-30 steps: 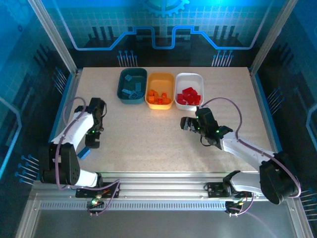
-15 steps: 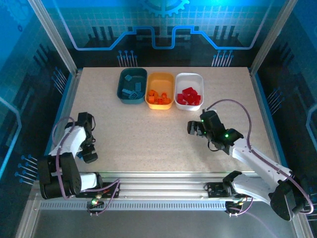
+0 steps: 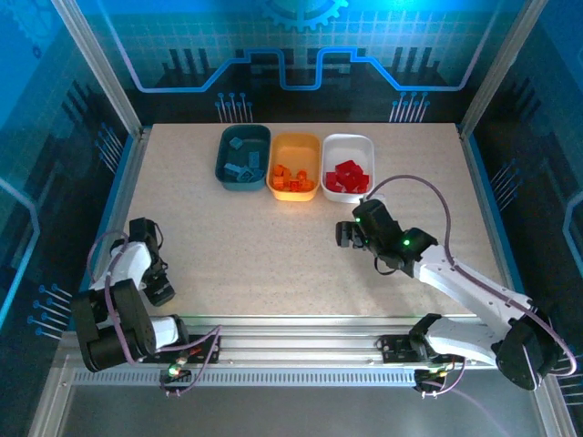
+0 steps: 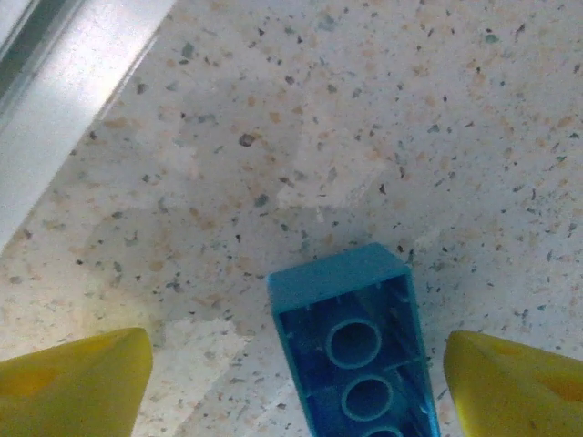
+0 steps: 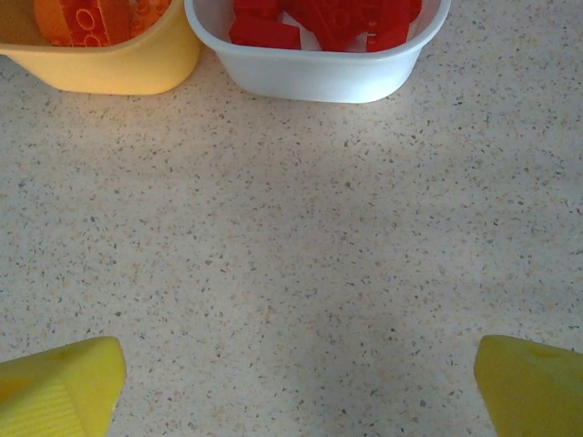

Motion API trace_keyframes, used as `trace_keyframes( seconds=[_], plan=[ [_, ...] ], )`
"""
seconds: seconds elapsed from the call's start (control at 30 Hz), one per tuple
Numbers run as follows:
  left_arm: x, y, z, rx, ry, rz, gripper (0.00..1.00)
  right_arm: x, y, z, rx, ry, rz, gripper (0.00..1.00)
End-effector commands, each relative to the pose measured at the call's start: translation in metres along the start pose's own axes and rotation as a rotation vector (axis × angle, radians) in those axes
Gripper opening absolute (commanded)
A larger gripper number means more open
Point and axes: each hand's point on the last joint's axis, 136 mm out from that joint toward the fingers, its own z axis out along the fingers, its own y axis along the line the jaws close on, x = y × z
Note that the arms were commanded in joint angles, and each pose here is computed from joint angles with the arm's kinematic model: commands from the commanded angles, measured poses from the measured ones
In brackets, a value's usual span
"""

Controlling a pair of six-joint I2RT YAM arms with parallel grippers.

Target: Sort the legos into containers by color

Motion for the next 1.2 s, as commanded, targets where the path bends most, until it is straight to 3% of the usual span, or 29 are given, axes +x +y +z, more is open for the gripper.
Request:
trace_keyframes(
  seconds=[0.0, 0.1, 0.23, 0.33, 0.87, 1.0, 1.17],
  plan=[
    [0.004, -0.005, 0.004, 0.001, 0.033, 0.022, 0.81, -0.002, 0.004, -0.002, 0.019, -0.002, -0.005, 0.99],
    [0.004, -0.008, 0.006, -0.009, 0.040, 0.022, 0.77, 0.001, 0.006, 0.000, 0.023, 0.004, -0.009, 0.99],
    [0.005, -0.013, 0.009, -0.005, 0.049, 0.028, 0.59, 0.002, 0.009, 0.001, 0.022, 0.006, -0.015, 0.99],
    [0.006, -0.017, 0.009, 0.005, 0.055, 0.034, 0.50, 0.000, 0.010, 0.001, 0.022, 0.000, -0.020, 0.99],
    [0.024, -0.052, -0.008, 0.125, 0.123, 0.164, 0.24, 0.000, 0.018, 0.009, -0.006, -0.017, -0.021, 0.99],
    [0.055, -0.066, -0.029, 0.197, 0.180, 0.256, 0.23, -0.001, 0.016, 0.011, 0.000, -0.027, -0.019, 0.99],
    [0.139, -0.106, -0.083, 0.398, 0.294, 0.526, 0.25, -0.005, 0.014, 0.019, 0.001, -0.027, 0.010, 0.99]
  ],
)
